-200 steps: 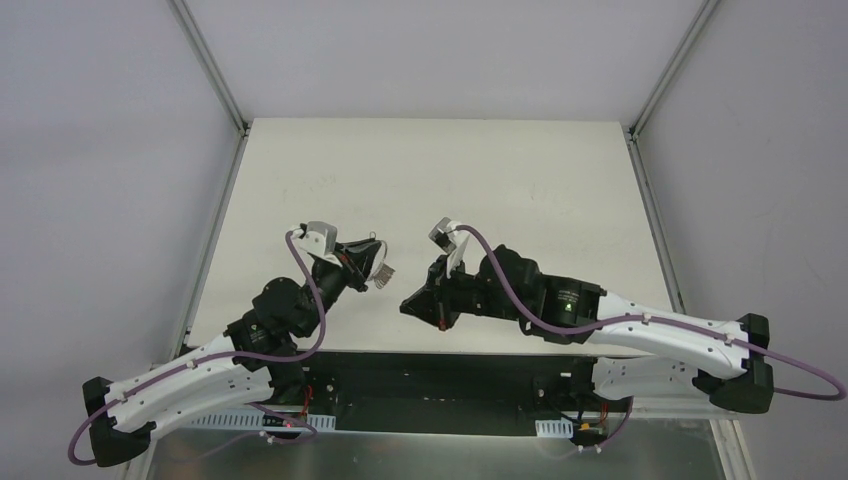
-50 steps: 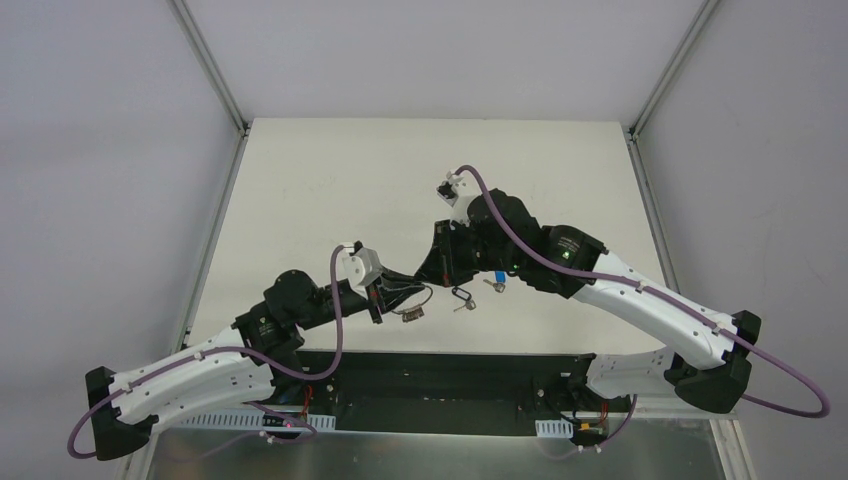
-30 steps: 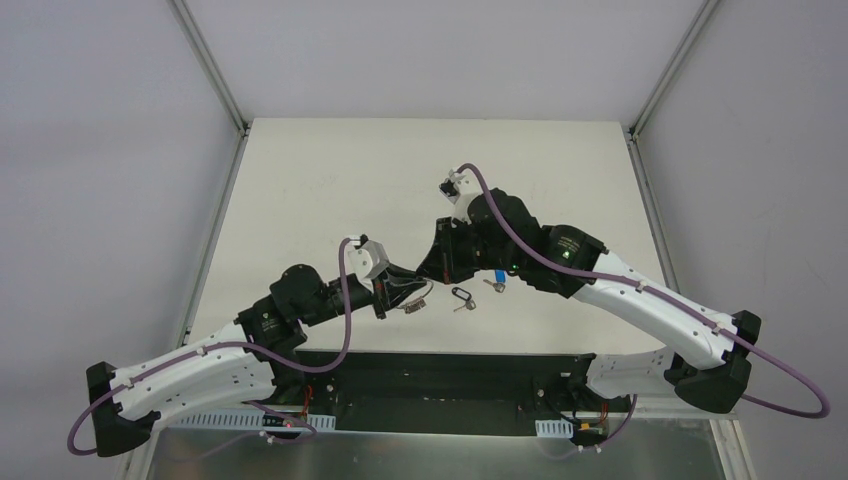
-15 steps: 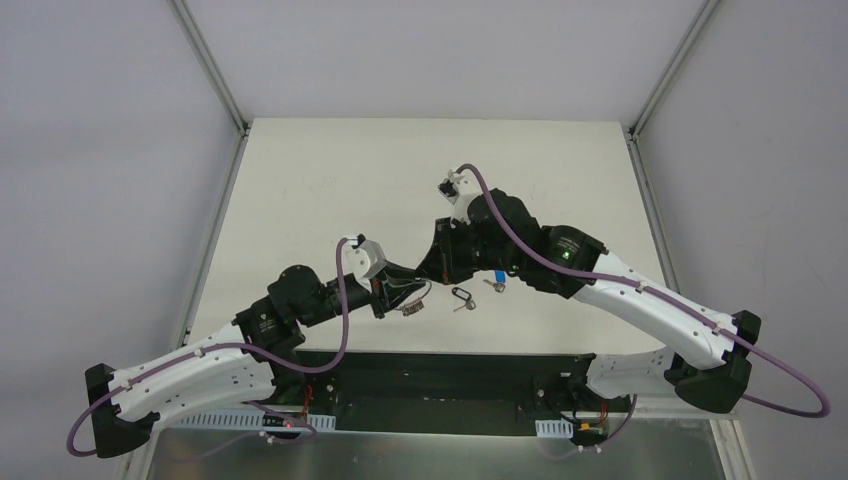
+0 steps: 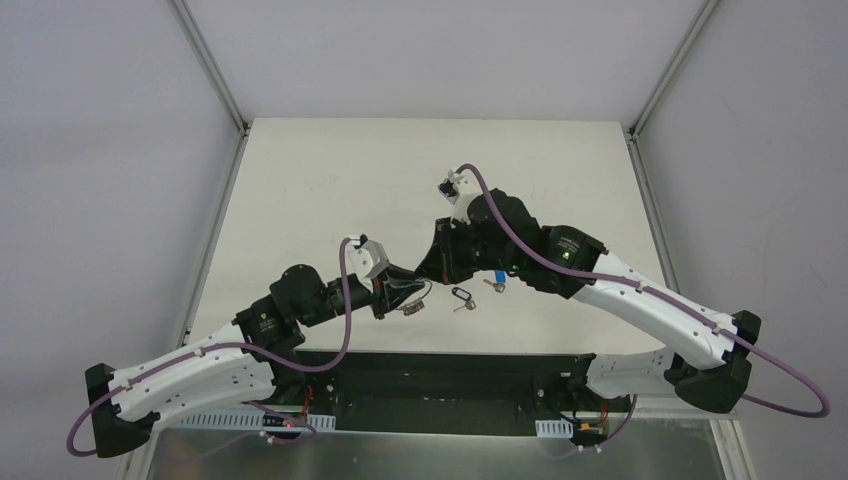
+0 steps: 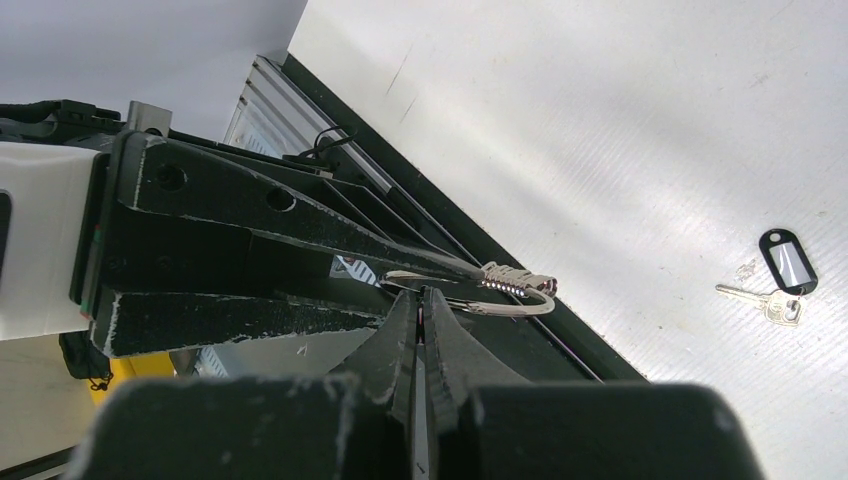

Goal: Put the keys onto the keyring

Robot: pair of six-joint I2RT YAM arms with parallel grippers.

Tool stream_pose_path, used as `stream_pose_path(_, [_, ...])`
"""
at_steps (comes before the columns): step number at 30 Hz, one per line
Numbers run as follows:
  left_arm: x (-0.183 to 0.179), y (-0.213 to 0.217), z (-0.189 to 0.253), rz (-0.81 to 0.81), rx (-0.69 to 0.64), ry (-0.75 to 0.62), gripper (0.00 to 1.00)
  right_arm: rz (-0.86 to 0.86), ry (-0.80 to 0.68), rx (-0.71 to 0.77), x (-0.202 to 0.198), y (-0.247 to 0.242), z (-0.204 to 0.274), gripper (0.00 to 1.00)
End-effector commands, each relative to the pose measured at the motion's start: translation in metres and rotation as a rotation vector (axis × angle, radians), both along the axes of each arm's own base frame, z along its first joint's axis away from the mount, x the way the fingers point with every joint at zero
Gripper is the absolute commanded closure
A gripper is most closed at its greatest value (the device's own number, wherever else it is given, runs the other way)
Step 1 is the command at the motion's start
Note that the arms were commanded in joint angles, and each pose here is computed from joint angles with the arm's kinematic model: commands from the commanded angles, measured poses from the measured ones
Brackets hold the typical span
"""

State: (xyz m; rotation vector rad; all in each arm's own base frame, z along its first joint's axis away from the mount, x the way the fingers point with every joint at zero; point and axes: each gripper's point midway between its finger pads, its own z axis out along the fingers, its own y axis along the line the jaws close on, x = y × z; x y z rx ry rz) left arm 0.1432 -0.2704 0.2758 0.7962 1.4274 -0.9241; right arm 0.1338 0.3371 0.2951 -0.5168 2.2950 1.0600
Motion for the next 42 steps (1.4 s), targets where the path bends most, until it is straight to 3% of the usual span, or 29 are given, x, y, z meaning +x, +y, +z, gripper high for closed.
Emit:
stream_pose_path(1, [-0.002, 0.002, 0.021, 0.001, -0.048, -0.008, 0.79, 0.006, -0.043, 0.084, -0.002, 0.001, 0.032, 1.0])
stream_pose_path(27, [-0.005, -0.004, 0.033, -0.032, -0.075, -0.041, 0.78, 0.017, -0.035, 0.078, -0.004, 0.004, 0.028, 1.0])
stream_pose_path(29, [-0.005, -0.004, 0.034, -0.035, -0.075, -0.041, 0.85, 0.016, -0.038, 0.08, -0.003, 0.003, 0.029, 1.0])
stream_pose_path(30, [-0.005, -0.004, 0.033, -0.036, -0.073, -0.041, 0.96, 0.018, -0.038, 0.08, -0.004, 0.004, 0.029, 1.0])
stream_pose_path(31, [-0.005, -0.004, 0.032, -0.036, -0.07, -0.042, 1.0, 0.017, -0.037, 0.081, -0.003, 0.004, 0.029, 1.0])
stream_pose_path(42, [0.012, 0.003, 0.019, 0.067, -0.039, -0.027, 1.0, 0.007, -0.039, 0.086, -0.003, 0.001, 0.031, 1.0])
